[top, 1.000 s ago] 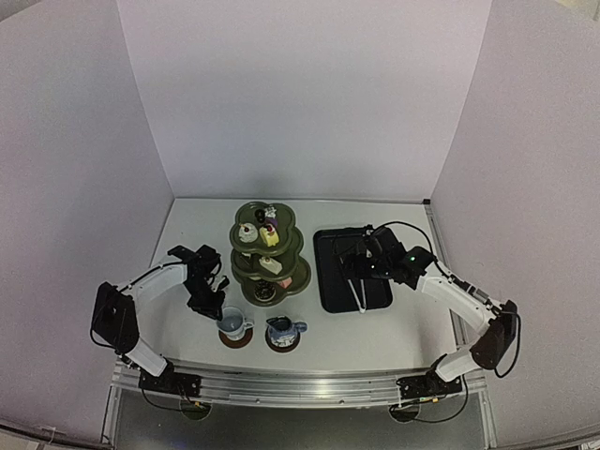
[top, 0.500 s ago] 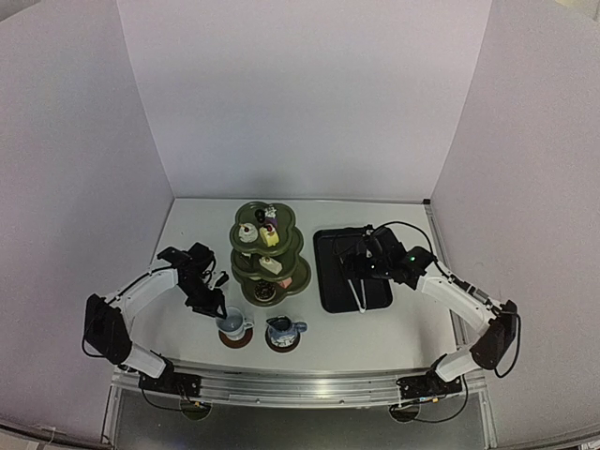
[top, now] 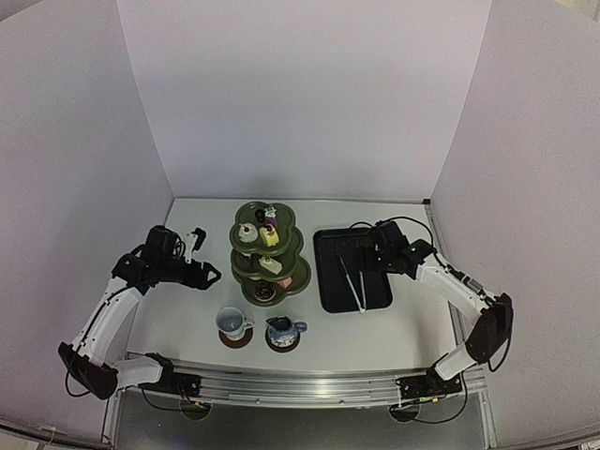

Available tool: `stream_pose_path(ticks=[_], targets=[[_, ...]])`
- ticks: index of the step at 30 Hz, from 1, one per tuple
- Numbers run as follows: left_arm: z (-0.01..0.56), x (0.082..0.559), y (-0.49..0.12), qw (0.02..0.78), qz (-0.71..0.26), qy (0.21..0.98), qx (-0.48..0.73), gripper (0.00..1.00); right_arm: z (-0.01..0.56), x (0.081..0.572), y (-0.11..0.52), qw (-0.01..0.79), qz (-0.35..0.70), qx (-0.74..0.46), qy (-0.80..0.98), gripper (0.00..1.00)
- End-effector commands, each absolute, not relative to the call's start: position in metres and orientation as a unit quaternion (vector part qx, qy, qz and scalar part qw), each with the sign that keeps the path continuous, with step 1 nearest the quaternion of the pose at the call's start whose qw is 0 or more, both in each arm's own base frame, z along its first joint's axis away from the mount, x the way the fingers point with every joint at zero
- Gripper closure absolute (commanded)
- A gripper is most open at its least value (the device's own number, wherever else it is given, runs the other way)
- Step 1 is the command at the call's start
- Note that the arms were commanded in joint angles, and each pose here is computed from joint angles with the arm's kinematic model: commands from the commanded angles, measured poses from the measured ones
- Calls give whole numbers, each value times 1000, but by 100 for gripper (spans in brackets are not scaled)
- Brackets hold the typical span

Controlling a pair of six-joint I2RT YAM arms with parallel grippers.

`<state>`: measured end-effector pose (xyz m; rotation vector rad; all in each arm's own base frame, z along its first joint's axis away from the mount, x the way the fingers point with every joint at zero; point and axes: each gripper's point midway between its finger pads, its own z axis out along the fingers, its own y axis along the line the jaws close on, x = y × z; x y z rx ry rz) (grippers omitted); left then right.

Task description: Serve the afternoon tea

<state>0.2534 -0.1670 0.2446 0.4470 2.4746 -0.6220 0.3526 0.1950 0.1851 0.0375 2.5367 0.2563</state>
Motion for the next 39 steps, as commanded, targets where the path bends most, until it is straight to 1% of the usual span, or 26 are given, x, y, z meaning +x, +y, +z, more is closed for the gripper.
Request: stream_pose_path(ticks=[1, 4, 7, 10, 13, 17, 20, 21, 24, 27, 29, 32, 35, 39], targets=[[293, 322, -86, 427, -159, 890, 12, 12, 203, 386, 140, 355, 53, 57, 932, 3], [290, 336, -48, 473, -136, 869, -43, 1, 210, 395, 101, 393, 49, 88, 914, 2], [271, 344, -6, 511, -102, 846, -116, 0, 225, 392, 75, 454, 76, 98, 882, 2], [252, 344, 33, 551, -55, 815, -173, 0, 247, 374, 64, 531, 88, 77, 839, 2], [233, 340, 48, 608, -8, 780, -149, 0, 244, 350, 56, 575, 75, 54, 813, 2], [224, 334, 51, 671, 34, 736, -87, 0, 231, 321, 55, 603, 86, 31, 793, 2], [208, 327, 37, 682, 26, 731, -24, 0, 222, 304, 48, 625, 91, 41, 774, 2], [204, 325, 36, 682, 16, 731, -28, 0, 219, 300, 45, 633, 90, 44, 768, 2], [183, 318, 44, 658, -29, 746, -100, 0, 201, 288, 41, 649, 84, 40, 755, 2], [162, 312, 50, 637, -36, 760, -123, 0, 186, 282, 32, 651, 66, 52, 754, 2], [153, 308, 41, 632, -33, 770, -80, 0, 186, 279, 29, 657, 57, 54, 750, 2], [148, 306, 21, 628, -54, 776, -20, 0, 182, 279, 26, 657, 45, 50, 751, 2], [146, 306, 16, 618, -64, 783, -3, 0, 178, 280, 26, 652, 37, 45, 756, 2], [145, 307, 19, 617, -60, 785, -11, 0, 175, 281, 25, 647, 30, 45, 760, 2]])
